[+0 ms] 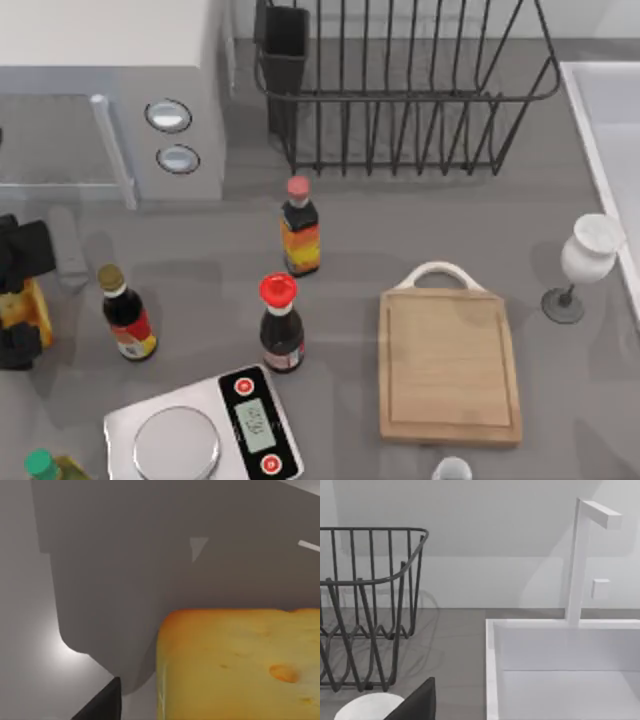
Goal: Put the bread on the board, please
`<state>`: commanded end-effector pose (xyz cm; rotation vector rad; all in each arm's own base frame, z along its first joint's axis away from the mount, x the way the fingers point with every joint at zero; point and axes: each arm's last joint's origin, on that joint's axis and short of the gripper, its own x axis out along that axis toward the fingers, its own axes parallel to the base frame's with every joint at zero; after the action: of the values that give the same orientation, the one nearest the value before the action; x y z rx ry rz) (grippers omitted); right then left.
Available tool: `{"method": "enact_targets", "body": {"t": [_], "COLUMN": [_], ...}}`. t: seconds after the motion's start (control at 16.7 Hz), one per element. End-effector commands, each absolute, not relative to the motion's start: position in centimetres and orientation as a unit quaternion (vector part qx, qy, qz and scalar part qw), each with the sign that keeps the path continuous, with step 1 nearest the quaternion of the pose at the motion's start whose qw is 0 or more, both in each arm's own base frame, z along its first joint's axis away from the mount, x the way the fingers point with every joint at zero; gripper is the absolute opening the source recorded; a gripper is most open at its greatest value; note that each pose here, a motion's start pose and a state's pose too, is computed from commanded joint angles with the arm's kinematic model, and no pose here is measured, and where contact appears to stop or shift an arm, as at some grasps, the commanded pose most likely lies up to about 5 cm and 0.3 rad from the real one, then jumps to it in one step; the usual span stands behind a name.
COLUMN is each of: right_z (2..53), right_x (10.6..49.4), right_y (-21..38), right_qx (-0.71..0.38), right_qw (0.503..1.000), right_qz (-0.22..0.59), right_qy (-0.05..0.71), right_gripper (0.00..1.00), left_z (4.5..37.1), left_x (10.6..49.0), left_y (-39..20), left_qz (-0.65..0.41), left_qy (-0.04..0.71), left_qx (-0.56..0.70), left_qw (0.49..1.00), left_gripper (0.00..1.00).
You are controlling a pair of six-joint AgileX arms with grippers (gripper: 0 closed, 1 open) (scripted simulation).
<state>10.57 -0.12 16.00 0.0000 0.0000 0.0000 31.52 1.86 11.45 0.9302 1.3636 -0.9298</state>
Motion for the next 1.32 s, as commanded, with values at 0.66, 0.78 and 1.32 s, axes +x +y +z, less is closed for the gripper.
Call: {"method": "enact_targets", "body": {"t": [0.66,0.78,1.32], "right_z": [16.00,16.00,16.00], "right_x": [10.57,10.57,10.57], "right_y": [-0.12,-0.12,-0.12], "right_qx": [0.000,0.000,0.000], "right_qw": [1.000,1.000,1.000], "right_qz": [0.000,0.000,0.000], "right_qy": [0.000,0.000,0.000], "right_gripper": [1.00,1.00,1.00], "left_z": [11.45,11.45,11.89], "left_x": [31.52,31.52,31.56], "left_y": [1.86,1.86,1.83], "left_qz": [-0.398,-0.398,-0.398], "left_qy": [0.584,0.584,0.583], "left_qx": [0.399,0.399,0.399], "left_qw": [0.584,0.584,0.584], "left_gripper": [0.02,0.00,0.00]}}
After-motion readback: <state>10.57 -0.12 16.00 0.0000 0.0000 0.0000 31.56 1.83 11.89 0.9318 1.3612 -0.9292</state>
